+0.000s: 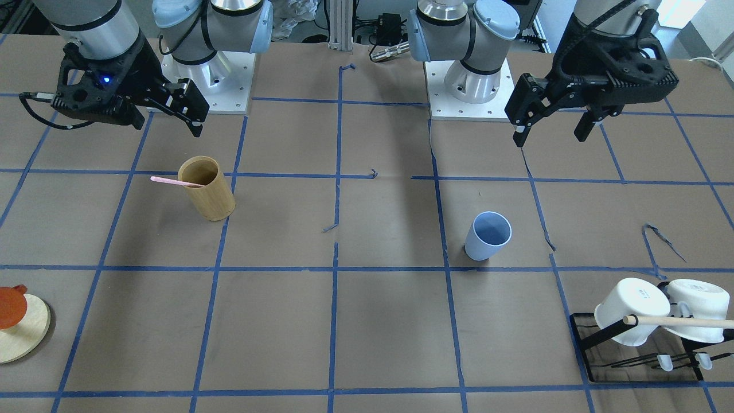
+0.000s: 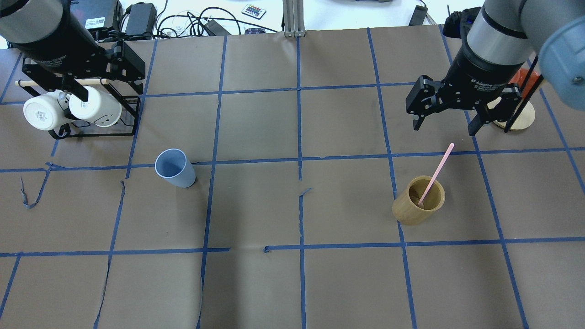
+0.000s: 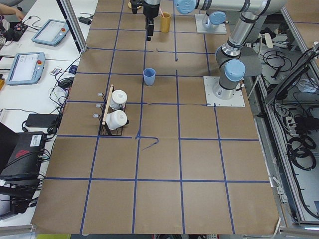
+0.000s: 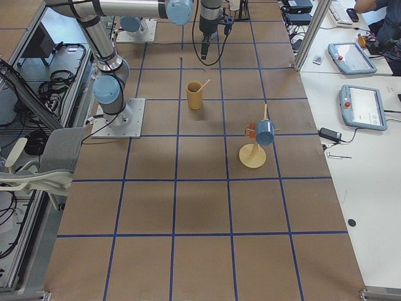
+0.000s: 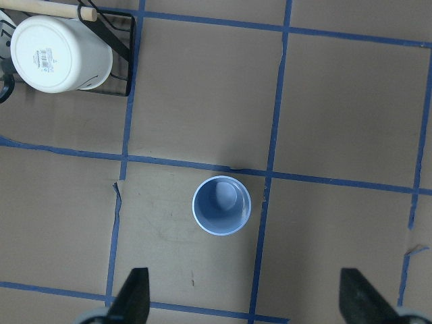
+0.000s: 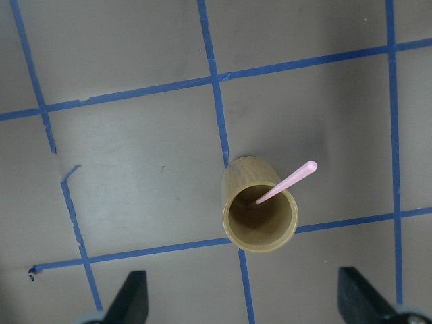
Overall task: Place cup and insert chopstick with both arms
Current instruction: 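Move the left gripper toward the light-blue cup while the right gripper hovers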
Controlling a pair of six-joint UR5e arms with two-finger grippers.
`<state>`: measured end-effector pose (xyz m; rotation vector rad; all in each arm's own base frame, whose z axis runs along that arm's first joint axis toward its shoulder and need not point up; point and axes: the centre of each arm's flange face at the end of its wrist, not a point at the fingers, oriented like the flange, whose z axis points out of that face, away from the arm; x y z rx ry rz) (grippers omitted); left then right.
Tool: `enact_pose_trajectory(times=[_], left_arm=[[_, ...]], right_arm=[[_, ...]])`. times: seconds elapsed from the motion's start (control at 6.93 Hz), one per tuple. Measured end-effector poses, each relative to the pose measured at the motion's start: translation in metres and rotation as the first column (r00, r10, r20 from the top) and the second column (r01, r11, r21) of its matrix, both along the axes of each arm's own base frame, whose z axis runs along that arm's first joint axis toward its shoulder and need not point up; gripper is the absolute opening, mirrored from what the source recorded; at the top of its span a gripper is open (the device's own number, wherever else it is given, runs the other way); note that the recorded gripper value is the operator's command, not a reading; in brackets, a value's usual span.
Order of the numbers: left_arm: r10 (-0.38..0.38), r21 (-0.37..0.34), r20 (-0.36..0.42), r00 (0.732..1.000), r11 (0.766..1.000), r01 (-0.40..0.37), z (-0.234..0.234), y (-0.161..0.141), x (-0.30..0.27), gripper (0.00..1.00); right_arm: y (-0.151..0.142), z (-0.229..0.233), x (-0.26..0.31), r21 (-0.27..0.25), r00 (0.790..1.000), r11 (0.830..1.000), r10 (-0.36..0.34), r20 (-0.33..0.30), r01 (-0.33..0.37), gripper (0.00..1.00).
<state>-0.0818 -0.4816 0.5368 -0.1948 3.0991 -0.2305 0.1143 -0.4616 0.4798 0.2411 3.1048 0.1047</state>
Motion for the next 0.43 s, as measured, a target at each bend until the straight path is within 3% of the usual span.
enact_pose_trajectory(times=[0.43], left_arm=[[-0.002, -0.002, 0.002, 1.000, 1.000, 0.002, 0.0004, 0.0011, 0.0005, 1.00]], right_arm=[[-0.0006, 0.0002, 0.0012, -0.005, 1.000, 1.000, -0.002, 0.003, 0.002, 1.00]])
